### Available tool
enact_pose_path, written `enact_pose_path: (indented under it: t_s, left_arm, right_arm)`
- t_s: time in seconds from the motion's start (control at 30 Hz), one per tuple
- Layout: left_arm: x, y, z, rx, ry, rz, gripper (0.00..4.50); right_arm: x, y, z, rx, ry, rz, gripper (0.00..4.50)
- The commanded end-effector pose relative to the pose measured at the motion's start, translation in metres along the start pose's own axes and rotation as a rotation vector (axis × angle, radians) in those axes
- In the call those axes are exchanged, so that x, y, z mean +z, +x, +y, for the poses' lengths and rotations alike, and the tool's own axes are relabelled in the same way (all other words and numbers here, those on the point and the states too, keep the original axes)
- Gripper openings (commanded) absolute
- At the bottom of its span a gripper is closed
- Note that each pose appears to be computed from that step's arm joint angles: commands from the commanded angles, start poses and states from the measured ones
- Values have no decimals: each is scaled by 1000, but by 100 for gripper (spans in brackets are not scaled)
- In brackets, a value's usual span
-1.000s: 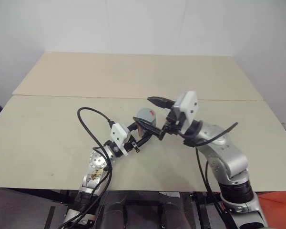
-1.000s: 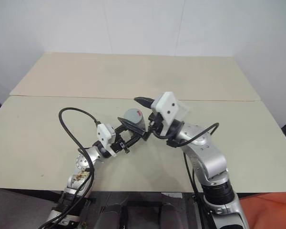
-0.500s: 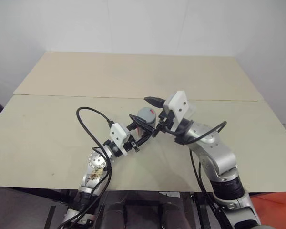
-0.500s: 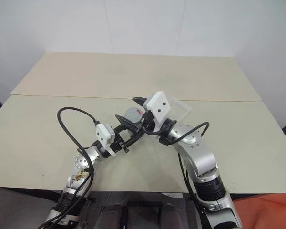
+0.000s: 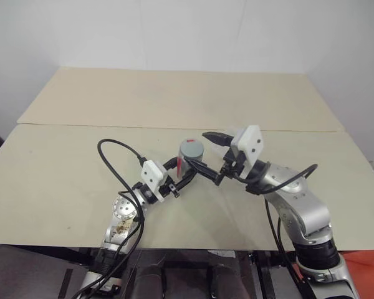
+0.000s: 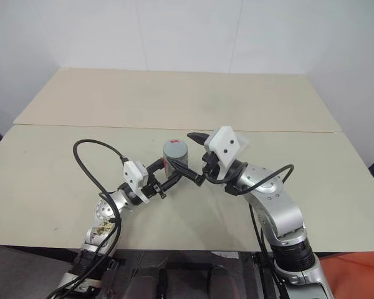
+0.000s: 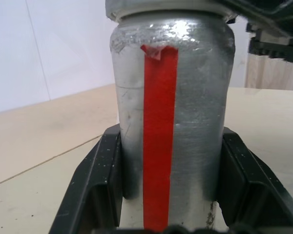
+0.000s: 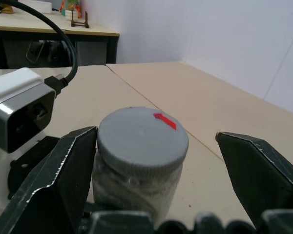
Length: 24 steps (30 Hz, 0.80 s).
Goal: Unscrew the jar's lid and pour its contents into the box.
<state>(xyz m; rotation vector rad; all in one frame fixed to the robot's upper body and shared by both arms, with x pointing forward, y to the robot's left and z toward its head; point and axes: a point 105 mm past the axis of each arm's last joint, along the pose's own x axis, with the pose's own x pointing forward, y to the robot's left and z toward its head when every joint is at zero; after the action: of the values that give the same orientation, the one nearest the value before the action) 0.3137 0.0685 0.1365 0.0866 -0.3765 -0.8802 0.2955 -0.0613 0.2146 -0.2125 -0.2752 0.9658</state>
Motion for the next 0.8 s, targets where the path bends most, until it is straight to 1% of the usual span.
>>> enact_pose_path:
  t_s: [0.03,0.3,0.47,0.7,0.8]
  left_arm:
    - [12,1,4,2,31,-53,212]
    - [11,0,6,6,36,-53,212]
    - [12,2,2,-4,45,-61,212]
    - [17,7,3,13,70,-92,212]
    - [19,7,4,20,75,-103,212]
  right_arm:
    - [17,-10,0,12,-38,-53,444]
    - [15,-16,0,16,-33,-39,444]
    - [32,-12,18,119,-31,-98,444]
    - [32,30,10,-3,-15,-111,444]
    - [30,39,12,-11,-23,-110,444]
